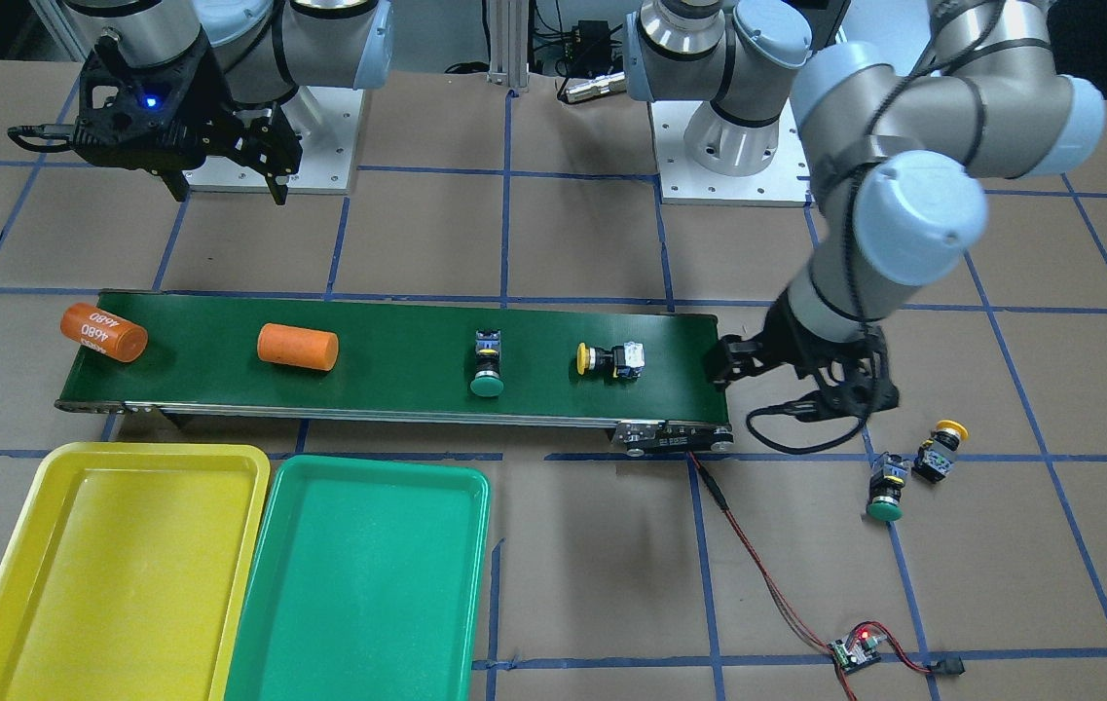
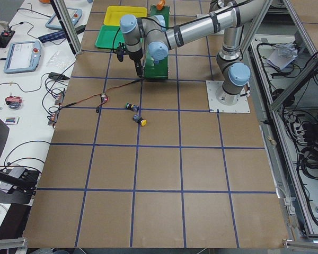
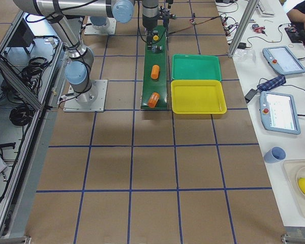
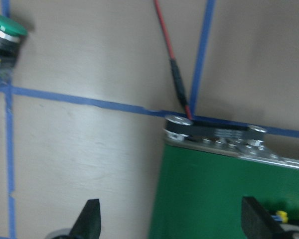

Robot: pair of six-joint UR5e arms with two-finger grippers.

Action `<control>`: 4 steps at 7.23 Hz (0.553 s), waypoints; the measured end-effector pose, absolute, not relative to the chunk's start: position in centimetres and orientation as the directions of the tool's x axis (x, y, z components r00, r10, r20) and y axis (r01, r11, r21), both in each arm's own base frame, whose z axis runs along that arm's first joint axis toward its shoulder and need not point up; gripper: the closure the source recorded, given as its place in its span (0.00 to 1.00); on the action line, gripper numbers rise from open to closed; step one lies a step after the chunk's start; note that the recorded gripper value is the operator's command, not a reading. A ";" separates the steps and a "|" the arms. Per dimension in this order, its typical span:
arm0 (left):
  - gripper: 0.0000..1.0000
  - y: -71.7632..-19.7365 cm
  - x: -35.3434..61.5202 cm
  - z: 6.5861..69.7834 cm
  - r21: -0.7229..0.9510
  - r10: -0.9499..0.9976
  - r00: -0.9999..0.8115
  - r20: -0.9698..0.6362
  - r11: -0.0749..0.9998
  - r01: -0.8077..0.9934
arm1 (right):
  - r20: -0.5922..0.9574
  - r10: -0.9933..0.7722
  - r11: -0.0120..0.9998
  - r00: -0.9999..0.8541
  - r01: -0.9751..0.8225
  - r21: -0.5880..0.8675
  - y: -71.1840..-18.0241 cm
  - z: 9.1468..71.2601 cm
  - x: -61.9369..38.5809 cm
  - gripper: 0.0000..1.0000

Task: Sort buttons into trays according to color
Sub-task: 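Move the left gripper back to the remaining buttons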

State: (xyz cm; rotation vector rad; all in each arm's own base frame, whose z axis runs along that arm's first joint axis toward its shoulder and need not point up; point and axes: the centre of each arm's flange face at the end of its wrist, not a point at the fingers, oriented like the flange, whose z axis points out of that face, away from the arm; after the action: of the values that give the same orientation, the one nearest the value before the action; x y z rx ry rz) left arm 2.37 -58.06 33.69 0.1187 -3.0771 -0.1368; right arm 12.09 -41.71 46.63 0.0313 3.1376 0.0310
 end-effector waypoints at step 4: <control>0.00 -61.5 12.7 27.2 0.046 0.175 -0.984 0.030 0.983 0.176 | -0.007 0.020 1.000 -1.000 0.020 0.020 -41.8 46.6 12.1 0.00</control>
State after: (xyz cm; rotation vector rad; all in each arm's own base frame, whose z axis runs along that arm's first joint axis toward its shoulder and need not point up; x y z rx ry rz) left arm 12.71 -61.49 27.17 -0.2747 -3.1031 -0.0754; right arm 12.12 -41.81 46.56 0.0316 3.1343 0.0312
